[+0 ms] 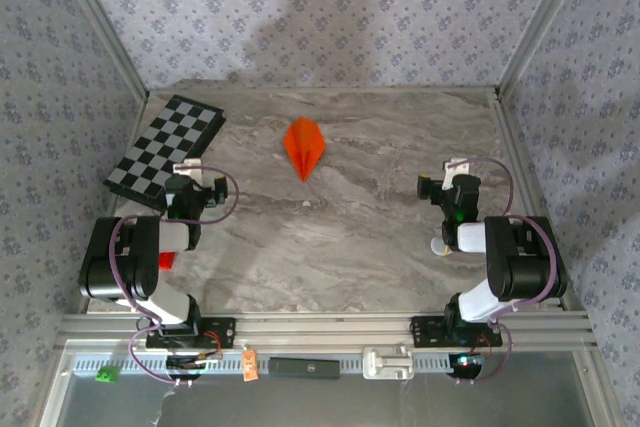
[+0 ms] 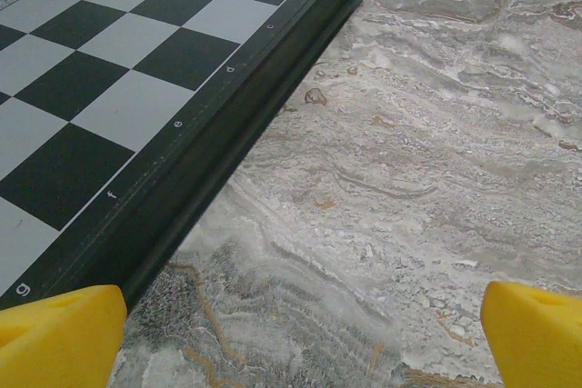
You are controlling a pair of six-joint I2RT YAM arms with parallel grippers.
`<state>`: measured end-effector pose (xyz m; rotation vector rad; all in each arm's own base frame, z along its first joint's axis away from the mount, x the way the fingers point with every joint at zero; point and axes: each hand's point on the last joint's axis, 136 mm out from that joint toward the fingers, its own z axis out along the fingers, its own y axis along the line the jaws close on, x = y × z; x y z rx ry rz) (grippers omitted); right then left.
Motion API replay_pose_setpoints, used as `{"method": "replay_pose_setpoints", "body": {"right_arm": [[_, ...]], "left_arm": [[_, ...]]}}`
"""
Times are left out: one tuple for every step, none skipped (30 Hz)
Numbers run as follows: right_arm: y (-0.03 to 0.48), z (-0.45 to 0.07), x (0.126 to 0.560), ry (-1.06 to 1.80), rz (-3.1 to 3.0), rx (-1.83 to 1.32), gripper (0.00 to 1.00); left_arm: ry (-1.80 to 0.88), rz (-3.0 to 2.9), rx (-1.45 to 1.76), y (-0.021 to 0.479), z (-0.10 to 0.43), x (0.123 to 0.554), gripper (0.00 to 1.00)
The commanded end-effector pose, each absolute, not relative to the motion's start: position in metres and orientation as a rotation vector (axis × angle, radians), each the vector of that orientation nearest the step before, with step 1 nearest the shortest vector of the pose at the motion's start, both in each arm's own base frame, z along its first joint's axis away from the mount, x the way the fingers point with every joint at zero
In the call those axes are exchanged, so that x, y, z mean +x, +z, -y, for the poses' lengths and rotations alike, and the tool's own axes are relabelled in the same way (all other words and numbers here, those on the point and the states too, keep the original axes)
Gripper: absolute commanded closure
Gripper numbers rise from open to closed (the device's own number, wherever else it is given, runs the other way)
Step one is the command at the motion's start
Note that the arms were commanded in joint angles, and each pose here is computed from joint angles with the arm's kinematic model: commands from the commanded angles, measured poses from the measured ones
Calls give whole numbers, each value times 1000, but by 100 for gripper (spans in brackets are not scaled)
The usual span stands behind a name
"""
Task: Fold a paper plane with a square sheet of paper (pick it up from the middle)
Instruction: Reset both arms
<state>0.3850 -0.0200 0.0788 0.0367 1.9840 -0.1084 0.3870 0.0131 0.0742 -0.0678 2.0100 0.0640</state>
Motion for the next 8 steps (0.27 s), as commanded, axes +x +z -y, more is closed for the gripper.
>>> {"method": "replay_pose_setpoints", "body": {"right_arm": [[84,20,391,-96,-1974,42,0],[84,20,391,-97,-1975,43,0],[84,20,391,-98,-1975,42,0],[84,20,391,-97,-1975,43,0],[84,20,391,-98,-1975,42,0],[84,20,391,-97,-1975,42,0],[84,20,391,-96,-1975,42,0],[84,20,391,-97,-1974,42,0]], "left_arm": [[64,-1967,-86,88,-16,398,0],[64,-1968,-86,88,-16,398,0],[64,-1969,-90,88,-17,398,0],[63,-1970,-90,88,-17,398,0],[64,-1968,-89,88,-17,398,0],[64,-1968,-88,88,-16,398,0],[64,-1967,-89,88,-17,398,0],[64,-1967,-90,88,-17,398,0]]}}
